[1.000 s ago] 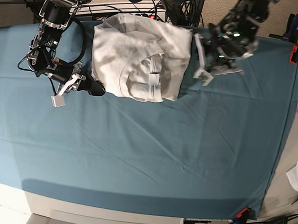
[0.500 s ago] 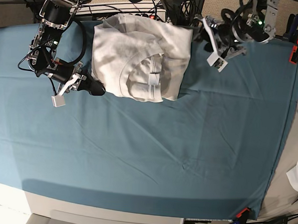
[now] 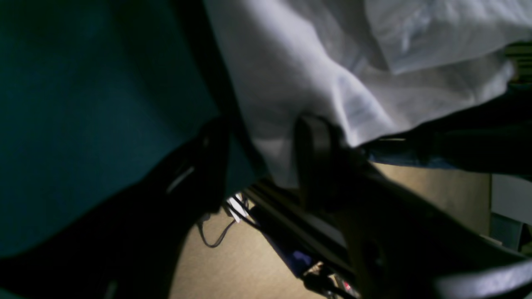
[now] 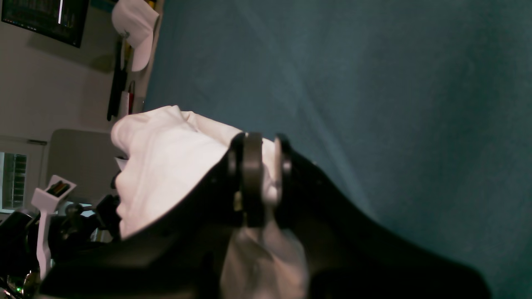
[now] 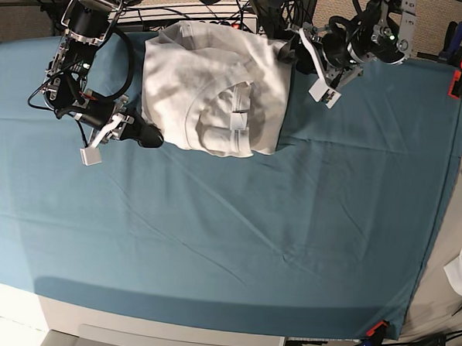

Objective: Fold the T-shirt properly

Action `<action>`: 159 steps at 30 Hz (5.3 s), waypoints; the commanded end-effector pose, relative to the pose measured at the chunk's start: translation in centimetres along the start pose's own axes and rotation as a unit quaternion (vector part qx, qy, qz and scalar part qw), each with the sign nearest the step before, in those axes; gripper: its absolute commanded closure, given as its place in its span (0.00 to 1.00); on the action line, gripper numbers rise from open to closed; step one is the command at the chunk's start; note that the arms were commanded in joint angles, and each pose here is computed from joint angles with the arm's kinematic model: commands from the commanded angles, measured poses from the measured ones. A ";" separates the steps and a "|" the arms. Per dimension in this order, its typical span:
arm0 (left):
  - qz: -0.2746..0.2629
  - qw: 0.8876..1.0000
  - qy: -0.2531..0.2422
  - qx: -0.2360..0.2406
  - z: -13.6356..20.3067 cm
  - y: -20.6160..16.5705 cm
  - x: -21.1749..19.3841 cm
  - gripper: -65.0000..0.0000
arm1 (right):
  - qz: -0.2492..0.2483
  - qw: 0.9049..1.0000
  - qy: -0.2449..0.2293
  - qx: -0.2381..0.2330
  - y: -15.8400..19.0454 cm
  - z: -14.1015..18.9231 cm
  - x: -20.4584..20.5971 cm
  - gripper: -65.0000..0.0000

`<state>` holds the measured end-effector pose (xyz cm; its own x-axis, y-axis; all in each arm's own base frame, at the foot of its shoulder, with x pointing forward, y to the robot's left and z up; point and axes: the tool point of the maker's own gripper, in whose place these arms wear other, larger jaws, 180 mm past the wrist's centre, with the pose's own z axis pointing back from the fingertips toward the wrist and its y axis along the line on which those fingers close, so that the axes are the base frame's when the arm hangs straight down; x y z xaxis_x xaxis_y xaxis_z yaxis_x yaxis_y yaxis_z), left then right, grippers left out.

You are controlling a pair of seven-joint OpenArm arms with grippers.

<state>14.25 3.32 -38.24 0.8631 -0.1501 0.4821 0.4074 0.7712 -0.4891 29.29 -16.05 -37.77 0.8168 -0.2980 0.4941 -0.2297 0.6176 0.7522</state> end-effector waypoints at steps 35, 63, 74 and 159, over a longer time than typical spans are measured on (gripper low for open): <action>-0.073 0.993 -0.089 0.010 0.5 0.7 7.3 1.00 | 0.087 0.996 0.001 -0.007 3.1 2.0 -0.6 1.00; -0.160 0.983 -0.087 0.003 -6.2 2.3 20.6 1.00 | 0.031 0.999 0.008 0.032 8.3 0.5 -9.2 1.00; -0.158 0.976 -0.088 0.123 -5.2 6.6 22.0 1.00 | 0.025 0.999 0.013 0.029 8.2 0.5 -9.9 1.00; 0.014 0.961 -0.205 0.184 17.2 22.9 19.6 1.00 | 0.232 0.963 0.020 -0.133 13.7 8.2 -8.8 1.00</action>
<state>34.83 28.35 -28.87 0.6798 0.0799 0.7291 0.1747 0.9478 -0.2667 14.27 -11.35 -29.30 0.7118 0.0955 0.6958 -0.4174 0.8543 0.3097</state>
